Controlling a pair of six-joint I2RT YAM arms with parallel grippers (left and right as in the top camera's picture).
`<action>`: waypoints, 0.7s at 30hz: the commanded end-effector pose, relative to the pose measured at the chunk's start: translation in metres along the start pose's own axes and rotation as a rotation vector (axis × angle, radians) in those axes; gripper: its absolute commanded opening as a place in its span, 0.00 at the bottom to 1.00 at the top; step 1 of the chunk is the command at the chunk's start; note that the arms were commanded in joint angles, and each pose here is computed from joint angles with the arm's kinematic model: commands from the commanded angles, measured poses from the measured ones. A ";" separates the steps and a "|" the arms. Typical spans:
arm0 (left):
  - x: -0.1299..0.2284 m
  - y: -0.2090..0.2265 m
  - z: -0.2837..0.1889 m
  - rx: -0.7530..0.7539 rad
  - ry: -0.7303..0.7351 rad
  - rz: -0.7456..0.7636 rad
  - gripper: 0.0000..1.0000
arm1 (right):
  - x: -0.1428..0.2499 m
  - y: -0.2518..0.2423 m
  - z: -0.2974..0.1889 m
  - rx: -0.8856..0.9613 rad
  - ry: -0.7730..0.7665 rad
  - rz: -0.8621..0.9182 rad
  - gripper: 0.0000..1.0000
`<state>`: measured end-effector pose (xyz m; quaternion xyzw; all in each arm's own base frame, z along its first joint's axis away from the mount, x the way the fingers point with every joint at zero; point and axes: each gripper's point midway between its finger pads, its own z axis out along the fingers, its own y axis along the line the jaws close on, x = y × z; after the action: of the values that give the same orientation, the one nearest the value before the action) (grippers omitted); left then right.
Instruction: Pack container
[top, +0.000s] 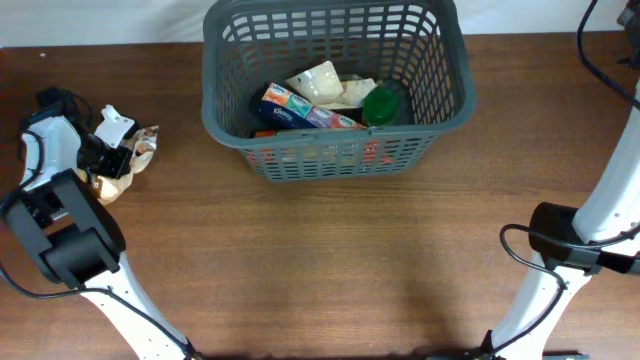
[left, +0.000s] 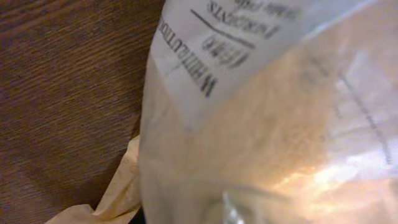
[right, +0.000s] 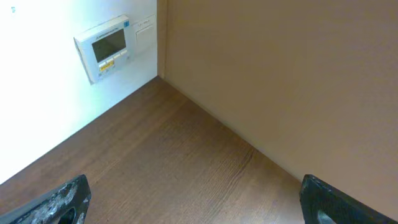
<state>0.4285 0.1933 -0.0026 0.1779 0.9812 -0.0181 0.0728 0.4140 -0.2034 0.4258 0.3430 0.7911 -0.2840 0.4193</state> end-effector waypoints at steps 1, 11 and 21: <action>0.038 -0.059 0.076 0.264 0.124 -0.028 0.02 | -0.006 -0.008 -0.010 -0.005 -0.022 0.029 0.99; -0.005 -0.034 0.017 0.219 0.033 -0.125 0.01 | -0.006 -0.008 -0.010 -0.006 -0.022 0.030 0.99; -0.100 0.018 -0.159 -0.056 -0.390 -0.147 0.01 | -0.006 -0.008 -0.010 -0.005 -0.022 0.029 0.99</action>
<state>0.4807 0.1888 0.0714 0.1080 0.9816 -0.0500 0.1491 0.4141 -0.2034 0.4258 0.3429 0.7911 -0.2840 0.4194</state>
